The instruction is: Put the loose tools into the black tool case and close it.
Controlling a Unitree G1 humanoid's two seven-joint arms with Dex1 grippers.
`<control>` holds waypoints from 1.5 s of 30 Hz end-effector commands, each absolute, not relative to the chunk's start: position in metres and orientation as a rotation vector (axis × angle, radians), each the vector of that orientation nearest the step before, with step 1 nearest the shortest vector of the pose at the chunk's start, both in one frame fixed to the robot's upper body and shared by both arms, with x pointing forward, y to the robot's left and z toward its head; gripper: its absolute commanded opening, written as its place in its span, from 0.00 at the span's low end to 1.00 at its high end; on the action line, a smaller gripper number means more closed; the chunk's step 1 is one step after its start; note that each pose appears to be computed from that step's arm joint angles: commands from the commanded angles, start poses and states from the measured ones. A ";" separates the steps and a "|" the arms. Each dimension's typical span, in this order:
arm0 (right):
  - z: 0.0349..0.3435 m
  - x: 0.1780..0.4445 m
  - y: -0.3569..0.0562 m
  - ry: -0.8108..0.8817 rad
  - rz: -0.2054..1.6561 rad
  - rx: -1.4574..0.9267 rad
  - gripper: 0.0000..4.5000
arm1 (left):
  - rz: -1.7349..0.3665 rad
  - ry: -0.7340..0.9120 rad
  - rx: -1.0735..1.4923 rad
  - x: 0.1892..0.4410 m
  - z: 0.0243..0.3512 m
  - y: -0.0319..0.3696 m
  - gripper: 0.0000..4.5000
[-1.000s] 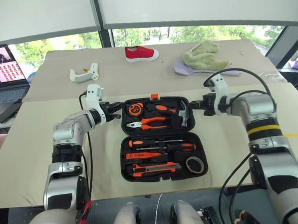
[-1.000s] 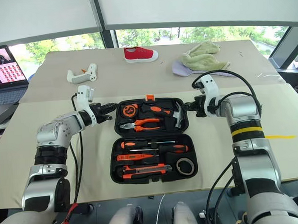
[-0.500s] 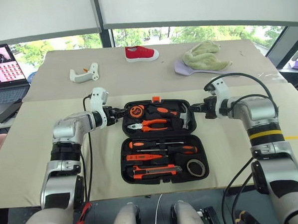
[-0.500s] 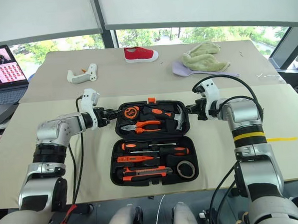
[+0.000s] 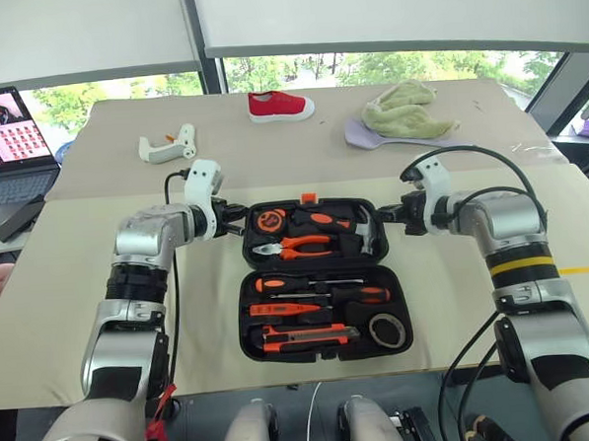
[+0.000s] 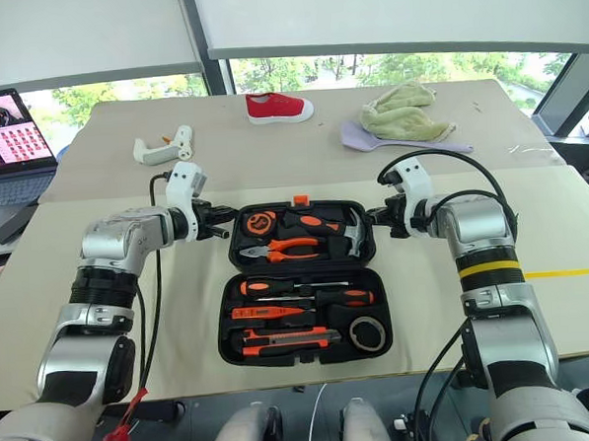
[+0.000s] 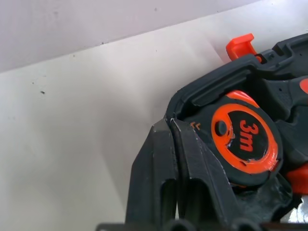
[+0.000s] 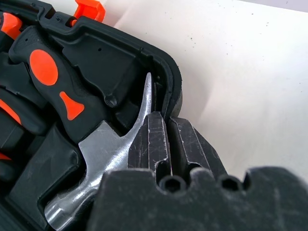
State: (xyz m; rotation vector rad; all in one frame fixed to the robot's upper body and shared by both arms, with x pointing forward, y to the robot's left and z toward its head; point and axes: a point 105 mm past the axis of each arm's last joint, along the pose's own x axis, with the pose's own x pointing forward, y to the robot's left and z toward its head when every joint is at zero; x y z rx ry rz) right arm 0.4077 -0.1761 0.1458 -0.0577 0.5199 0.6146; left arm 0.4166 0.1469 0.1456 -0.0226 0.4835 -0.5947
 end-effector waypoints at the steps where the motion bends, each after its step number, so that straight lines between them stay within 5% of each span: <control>1: 0.160 0.407 -0.166 0.457 0.667 -0.080 0.00 | -0.639 0.578 -0.095 0.408 0.128 0.136 0.01; 8: 0.156 0.406 -0.164 0.459 0.674 -0.078 0.00 | -0.621 0.548 -0.092 0.412 0.159 0.154 0.01; 18: 0.149 0.403 -0.157 0.458 0.686 -0.065 0.00 | -0.617 0.675 -0.142 0.401 0.160 0.142 0.80; 38: 0.146 0.404 -0.147 0.458 0.706 -0.070 0.00 | -0.591 0.619 -0.125 0.393 0.195 0.164 0.80; 45: 0.149 0.407 -0.145 0.453 0.709 -0.076 0.00 | -0.607 0.670 -0.103 0.384 0.181 0.156 0.80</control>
